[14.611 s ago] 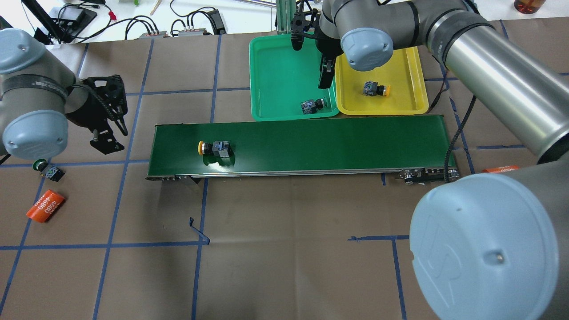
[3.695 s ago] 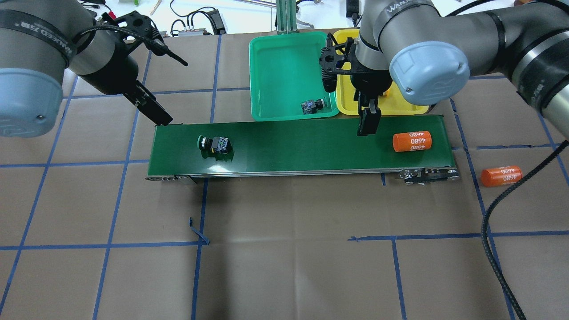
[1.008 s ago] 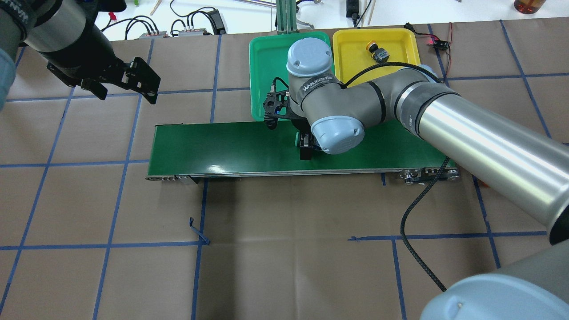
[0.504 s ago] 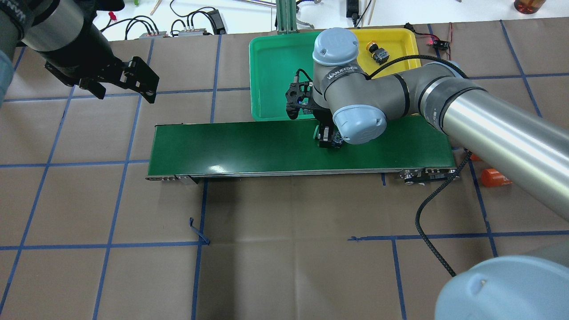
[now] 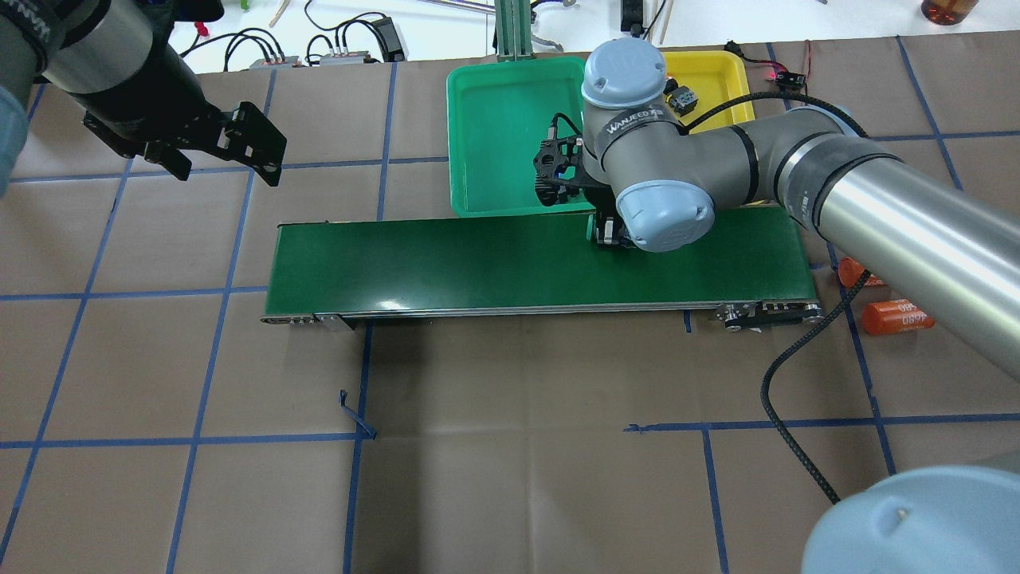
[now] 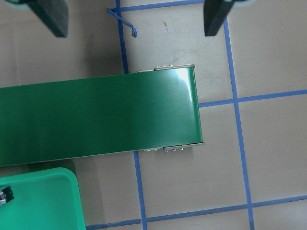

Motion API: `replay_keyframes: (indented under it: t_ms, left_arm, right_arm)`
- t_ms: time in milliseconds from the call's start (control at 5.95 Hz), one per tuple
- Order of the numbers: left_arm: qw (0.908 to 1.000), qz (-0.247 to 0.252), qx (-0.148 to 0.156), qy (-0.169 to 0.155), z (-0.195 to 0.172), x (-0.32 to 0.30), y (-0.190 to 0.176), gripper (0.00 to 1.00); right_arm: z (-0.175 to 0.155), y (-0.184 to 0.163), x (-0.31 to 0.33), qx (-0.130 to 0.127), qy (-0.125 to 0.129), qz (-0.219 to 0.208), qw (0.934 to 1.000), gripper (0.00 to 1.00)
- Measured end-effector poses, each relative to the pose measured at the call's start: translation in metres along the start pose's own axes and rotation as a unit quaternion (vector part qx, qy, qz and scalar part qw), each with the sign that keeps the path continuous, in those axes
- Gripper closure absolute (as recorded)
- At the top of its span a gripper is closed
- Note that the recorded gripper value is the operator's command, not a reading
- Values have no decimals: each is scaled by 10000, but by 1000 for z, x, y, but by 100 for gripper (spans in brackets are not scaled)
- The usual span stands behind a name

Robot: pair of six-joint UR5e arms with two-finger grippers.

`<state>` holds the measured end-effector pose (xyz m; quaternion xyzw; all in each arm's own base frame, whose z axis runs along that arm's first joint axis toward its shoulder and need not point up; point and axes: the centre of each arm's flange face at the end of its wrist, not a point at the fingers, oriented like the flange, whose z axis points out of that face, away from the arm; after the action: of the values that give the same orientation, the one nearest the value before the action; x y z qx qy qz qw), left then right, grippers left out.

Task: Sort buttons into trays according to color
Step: 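Carry the green-capped button into the green tray and open right gripper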

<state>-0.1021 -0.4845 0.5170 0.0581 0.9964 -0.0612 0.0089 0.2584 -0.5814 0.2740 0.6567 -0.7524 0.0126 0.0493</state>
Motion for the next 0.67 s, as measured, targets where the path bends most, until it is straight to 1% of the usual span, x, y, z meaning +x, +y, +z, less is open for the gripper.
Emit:
replay_keyframes:
  t_ms: [168,336,504,672]
  left_arm:
    - [10000,-7,8,-18,-1,-1,1,1]
    - [10000,-14,12,-33,-1,-1,1,1]
    - [10000,-19,18,-39,-2,-2,1,1]
    - [10000,-20,21,-41,-2,-2,1,1]
  right_arm:
    - [-23,-9,26,95,313,-138,9994,86]
    - [-33,-27,55,189,541,-342,9978,80]
    - [-28,-52,82,279,721,-650,9949,48]
    - [-17,-76,105,402,865,-902,9914,0]
